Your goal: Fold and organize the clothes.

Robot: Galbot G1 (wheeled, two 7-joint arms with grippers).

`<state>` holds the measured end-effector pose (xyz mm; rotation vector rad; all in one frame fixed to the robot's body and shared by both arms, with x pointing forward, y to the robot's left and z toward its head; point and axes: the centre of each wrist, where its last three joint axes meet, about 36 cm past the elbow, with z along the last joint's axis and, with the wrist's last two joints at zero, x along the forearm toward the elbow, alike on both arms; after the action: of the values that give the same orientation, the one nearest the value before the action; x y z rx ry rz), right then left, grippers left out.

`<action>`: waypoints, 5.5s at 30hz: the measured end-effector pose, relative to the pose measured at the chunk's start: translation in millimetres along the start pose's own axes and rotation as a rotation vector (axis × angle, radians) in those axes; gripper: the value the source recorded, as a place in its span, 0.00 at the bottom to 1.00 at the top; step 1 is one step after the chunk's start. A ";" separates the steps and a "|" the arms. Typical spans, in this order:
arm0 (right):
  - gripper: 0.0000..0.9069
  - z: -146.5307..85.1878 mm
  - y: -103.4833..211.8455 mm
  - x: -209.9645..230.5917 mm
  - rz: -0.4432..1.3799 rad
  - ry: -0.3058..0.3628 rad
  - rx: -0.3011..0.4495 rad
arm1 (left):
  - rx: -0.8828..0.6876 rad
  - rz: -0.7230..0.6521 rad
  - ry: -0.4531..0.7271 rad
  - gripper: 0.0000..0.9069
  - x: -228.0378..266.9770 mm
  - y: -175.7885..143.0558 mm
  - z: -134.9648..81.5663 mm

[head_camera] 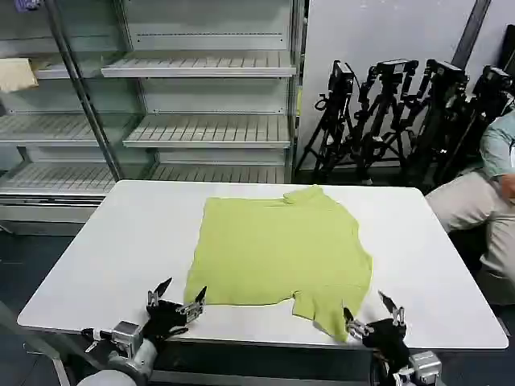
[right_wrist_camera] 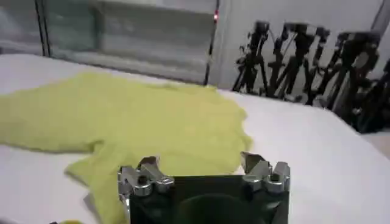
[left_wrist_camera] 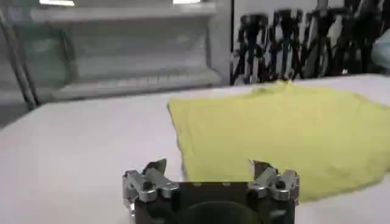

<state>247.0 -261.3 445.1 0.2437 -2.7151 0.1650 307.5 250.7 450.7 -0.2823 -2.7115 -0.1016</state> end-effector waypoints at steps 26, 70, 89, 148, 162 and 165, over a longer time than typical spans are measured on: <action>0.00 -6.6 -0.6 -5.0 -0.051 0.031 -0.048 | 0.037 0.034 0.091 0.01 -14.7 13.7 12.2; 1.00 -98.1 -51.2 -196.3 -0.031 -0.154 -0.029 | 0.093 0.084 -0.131 1.00 -139.0 47.6 -60.4; 0.00 -66.5 -63.0 -158.4 0.055 -0.036 -0.005 | 0.085 0.079 -0.037 1.00 -110.4 32.4 -38.4; 1.00 -41.1 -22.1 0.4 -0.053 -0.060 0.054 | 0.004 0.070 0.002 1.00 25.6 20.2 -6.4; 1.00 -88.8 -35.7 -81.7 0.016 -0.168 0.015 | 0.018 0.114 -0.163 1.00 -10.7 23.9 -46.5; 1.00 -97.3 -41.4 -112.9 0.036 -0.171 0.001 | 0.025 0.122 -0.172 1.00 -36.4 28.3 -52.5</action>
<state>394.5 -270.6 491.0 0.2189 -2.8900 0.1631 366.7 265.8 484.6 -0.4674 -2.8542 -0.0090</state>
